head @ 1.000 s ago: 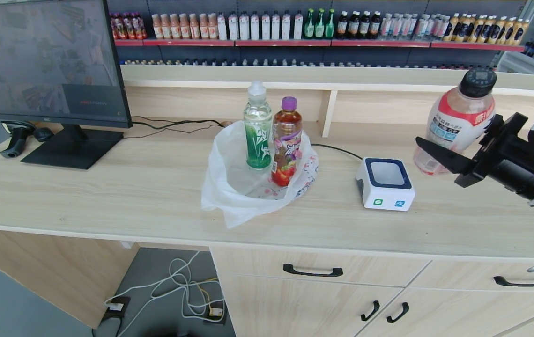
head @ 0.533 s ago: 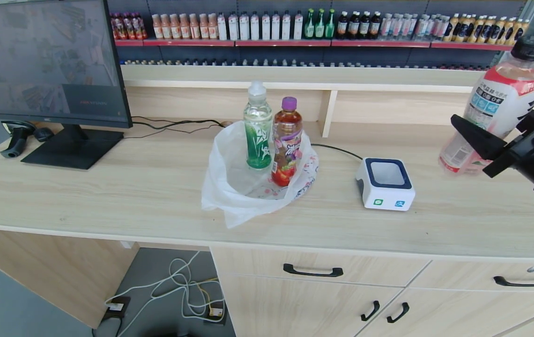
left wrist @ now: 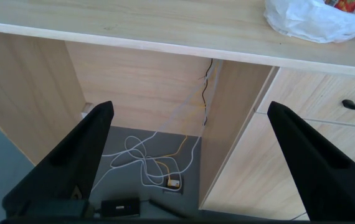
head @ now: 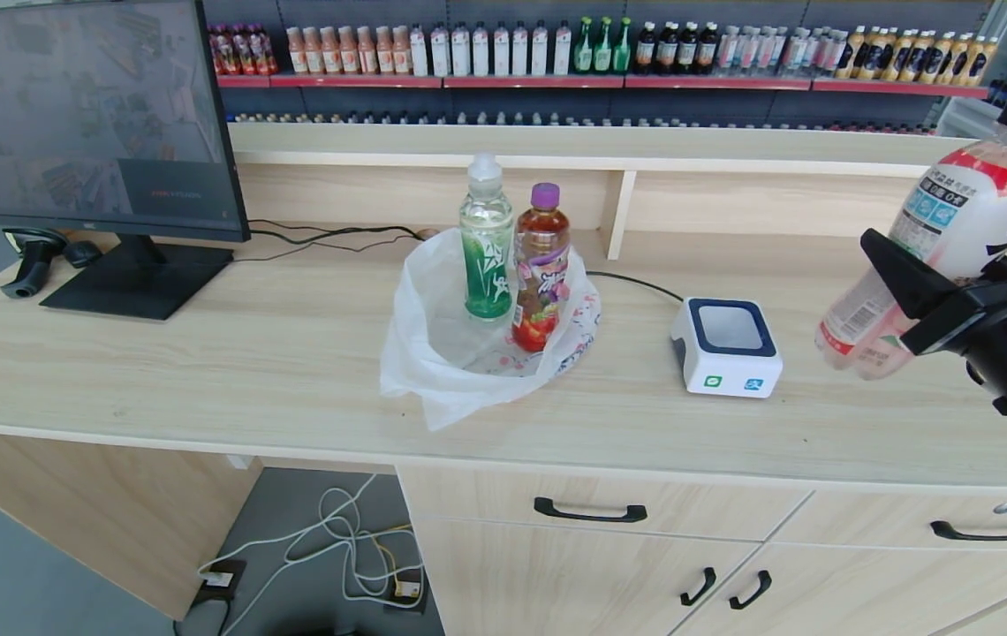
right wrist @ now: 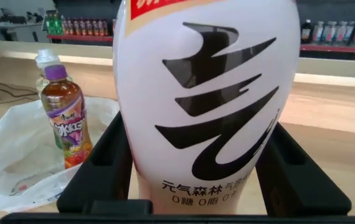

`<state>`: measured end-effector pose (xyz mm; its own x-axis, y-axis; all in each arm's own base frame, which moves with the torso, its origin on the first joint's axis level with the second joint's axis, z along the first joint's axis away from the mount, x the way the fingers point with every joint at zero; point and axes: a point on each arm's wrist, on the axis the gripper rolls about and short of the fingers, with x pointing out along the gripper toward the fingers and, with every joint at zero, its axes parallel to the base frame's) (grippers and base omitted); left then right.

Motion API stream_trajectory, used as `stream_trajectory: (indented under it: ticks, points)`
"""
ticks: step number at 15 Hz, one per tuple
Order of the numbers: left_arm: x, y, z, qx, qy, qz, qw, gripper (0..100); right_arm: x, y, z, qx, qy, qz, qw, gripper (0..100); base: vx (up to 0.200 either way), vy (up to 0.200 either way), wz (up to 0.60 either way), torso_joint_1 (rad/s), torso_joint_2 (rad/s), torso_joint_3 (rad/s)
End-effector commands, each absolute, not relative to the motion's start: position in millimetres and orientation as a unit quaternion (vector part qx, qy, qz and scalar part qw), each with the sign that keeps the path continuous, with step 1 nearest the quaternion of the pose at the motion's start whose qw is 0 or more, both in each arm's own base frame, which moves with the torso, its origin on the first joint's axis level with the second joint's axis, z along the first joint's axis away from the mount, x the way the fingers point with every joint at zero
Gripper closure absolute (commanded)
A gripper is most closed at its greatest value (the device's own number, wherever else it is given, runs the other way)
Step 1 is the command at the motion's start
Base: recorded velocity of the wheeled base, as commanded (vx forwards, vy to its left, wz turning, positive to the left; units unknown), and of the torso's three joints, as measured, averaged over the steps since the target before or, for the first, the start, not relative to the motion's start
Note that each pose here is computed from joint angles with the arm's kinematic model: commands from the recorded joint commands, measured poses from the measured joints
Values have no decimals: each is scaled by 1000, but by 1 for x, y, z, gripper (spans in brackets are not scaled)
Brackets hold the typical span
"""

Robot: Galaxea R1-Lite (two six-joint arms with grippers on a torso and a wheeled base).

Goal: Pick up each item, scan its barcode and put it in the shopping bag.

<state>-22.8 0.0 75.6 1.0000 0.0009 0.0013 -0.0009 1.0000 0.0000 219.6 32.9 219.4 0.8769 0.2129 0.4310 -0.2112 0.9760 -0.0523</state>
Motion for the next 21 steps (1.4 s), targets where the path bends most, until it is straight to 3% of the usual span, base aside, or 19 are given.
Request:
stream_trajectory:
  ticks: [1,11,17,21]
  points:
    - [-23,0,76,0,0,1,1000,0,219,33,219,2,-221,90,971,100,0,0,0,0,0,0]
    - [-23,0,76,2,-1,0,1000,0,212,28,227,-40,-236,-9,971,100,0,0,0,0,0,0]
    - [-23,0,76,2,-1,0,1000,0,215,28,231,-40,-245,-10,969,100,0,0,0,0,0,0]
    - [-23,0,76,2,-1,0,1000,0,212,29,229,-41,-242,-8,969,100,-150,0,0,5,2,2]
